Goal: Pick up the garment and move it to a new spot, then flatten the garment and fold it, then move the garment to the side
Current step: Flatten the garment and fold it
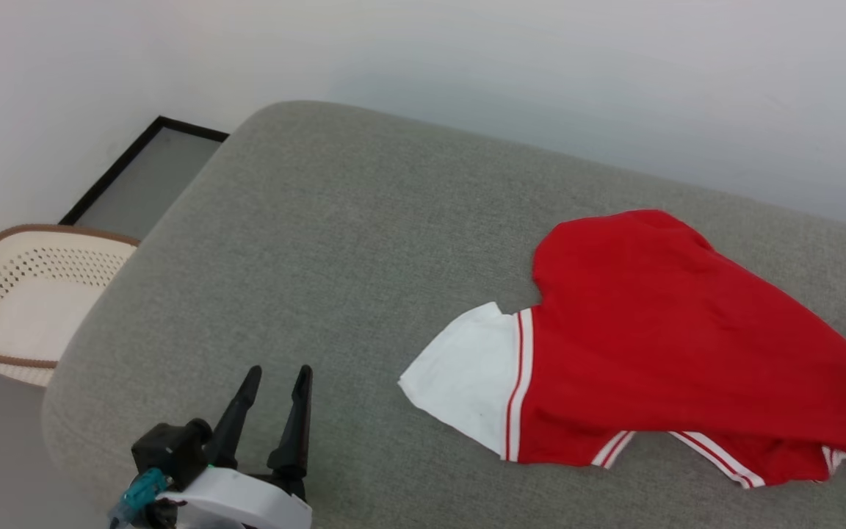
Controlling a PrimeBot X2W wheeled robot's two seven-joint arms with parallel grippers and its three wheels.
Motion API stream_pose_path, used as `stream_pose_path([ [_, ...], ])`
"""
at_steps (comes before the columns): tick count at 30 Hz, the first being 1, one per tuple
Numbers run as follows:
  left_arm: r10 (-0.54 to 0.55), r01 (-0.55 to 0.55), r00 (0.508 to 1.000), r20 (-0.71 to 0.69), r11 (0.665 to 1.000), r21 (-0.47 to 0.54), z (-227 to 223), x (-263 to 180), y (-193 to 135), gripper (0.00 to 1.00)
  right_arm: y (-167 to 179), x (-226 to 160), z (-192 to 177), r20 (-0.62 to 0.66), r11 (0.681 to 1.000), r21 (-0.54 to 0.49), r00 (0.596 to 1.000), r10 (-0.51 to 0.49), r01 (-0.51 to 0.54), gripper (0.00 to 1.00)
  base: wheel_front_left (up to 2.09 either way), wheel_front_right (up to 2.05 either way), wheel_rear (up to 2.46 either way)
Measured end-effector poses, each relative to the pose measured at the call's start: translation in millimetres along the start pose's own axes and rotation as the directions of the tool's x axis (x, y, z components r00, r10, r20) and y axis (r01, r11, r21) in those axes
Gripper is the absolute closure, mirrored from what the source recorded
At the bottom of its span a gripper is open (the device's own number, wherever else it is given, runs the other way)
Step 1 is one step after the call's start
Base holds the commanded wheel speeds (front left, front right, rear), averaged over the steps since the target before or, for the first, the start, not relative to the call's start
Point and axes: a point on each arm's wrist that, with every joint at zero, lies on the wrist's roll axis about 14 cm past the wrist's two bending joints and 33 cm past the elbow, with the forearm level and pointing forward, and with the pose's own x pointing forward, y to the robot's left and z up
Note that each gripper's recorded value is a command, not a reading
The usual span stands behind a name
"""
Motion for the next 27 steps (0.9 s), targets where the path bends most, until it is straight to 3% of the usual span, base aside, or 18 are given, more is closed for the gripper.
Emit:
stream_pose_path([
  [6, -0.02, 0.02, 1.0, -0.021, 1.0, 0.0, -5.7, 8.4, -6.2, 0.0, -16.6, 9.5, -25.4, -0.05, 0.997, 0.068, 0.998, -0.025, 0.029, 1.0, 0.0, 0.0, 0.0],
  [16, -0.037, 0.038, 0.998, -0.056, 0.999, 0.005, -15.9, 18.0, -10.8, 0.0, -5.2, 37.1, -53.0, -0.087, 0.982, 0.19, 0.996, 0.0, 0.016, 1.0, 0.0, 0.0, 0.0],
  [17, -0.039, 0.039, 0.998, -0.056, 0.999, 0.005, -15.8, 18.7, -10.9, 0.0, -4.3, 37.4, -51.6, -0.075, 0.983, 0.185, 0.997, -0.005, 0.019, 0.86, 0.0, 0.0, 0.0],
  [18, -0.042, 0.042, 0.998, -0.055, 0.999, 0.007, -15.3, 19.4, -11.3, 0.0, -3.9, 36.8, -48.1, -0.058, 0.983, 0.185, 0.998, -0.009, 0.019, 0.58, 0.0, 0.0, 0.0],
  [19, -0.043, 0.044, 0.998, -0.055, 0.999, 0.008, -15.1, 20.0, -11.4, 0.0, -3.7, 35.9, -45.0, -0.042, 0.983, 0.18, 0.999, -0.015, 0.022, 0.0, 0.0, 0.0, 0.0],
  [27, -0.084, 0.085, 0.994, -0.064, 0.996, 0.01, -17.7, 16.8, -18.6, 0.0, 2.6, 6.7, -24.0, 0.069, 0.992, 0.129, 0.997, -0.021, 0.012, 0.0, 0.0, 0.0, 0.0],
])
